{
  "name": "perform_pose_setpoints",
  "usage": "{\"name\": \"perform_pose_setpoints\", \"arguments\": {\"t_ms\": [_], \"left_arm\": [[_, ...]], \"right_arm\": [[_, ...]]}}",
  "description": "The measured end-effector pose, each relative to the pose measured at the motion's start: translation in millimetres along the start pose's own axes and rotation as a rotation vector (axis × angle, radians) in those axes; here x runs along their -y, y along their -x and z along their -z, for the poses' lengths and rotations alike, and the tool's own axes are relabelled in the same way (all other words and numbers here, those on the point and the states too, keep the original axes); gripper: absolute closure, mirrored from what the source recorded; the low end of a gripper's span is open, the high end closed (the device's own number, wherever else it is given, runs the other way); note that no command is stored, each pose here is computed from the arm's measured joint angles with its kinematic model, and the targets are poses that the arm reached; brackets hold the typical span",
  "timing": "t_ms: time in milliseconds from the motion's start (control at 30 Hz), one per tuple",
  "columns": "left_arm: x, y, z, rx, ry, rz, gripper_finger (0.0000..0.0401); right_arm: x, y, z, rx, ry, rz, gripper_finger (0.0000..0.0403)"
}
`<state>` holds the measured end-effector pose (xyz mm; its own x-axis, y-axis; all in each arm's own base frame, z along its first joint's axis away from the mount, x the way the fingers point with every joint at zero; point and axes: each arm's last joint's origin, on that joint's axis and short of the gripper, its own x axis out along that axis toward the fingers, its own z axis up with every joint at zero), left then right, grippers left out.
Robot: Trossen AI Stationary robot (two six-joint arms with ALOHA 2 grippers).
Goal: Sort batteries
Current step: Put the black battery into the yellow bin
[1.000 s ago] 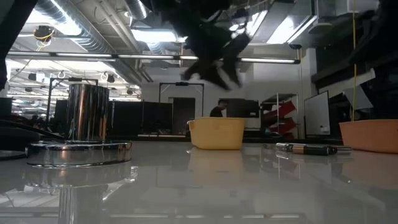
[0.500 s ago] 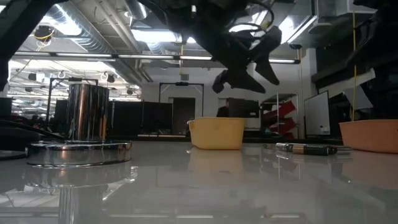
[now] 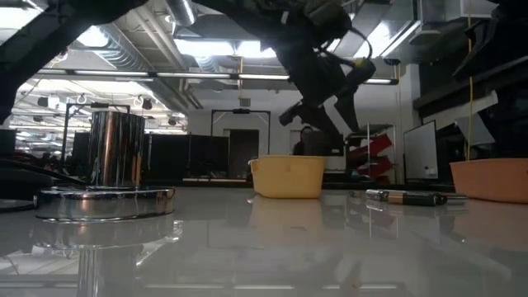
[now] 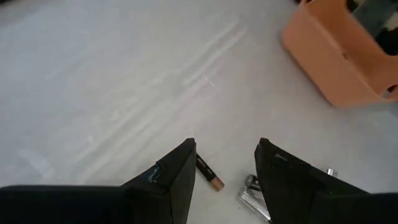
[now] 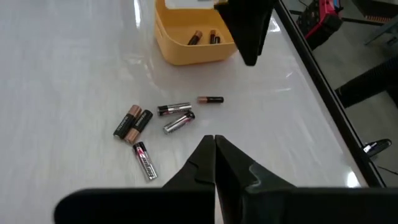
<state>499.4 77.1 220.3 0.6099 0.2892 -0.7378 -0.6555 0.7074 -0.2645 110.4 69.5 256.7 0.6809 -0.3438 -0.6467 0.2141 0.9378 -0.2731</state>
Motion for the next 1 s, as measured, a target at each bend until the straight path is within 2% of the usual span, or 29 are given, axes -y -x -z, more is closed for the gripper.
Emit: {"name": "perform_pose_setpoints", "arguments": {"t_ms": [300, 467, 667, 1000], "left_arm": [[-3, -33, 15, -0.096, 0.079, 0.075, 0.0261], [4, -33, 17, -0.087, 0.076, 0.117, 0.0275], [5, -32, 20, -0.111, 0.06, 0.103, 0.0281], [-3, -30, 30, -0.216, 0.04, 0.019, 0.0282]], "right_arm": [[0, 0, 0, -0.001, 0.001, 0.0, 0.0402], [0, 0, 0, -0.002, 0.002, 0.001, 0.0402], [0, 0, 0, -0.003, 0.002, -0.001, 0.0402], [-1, 0, 1, -0.025, 0.004, -0.028, 0.0402]]}}
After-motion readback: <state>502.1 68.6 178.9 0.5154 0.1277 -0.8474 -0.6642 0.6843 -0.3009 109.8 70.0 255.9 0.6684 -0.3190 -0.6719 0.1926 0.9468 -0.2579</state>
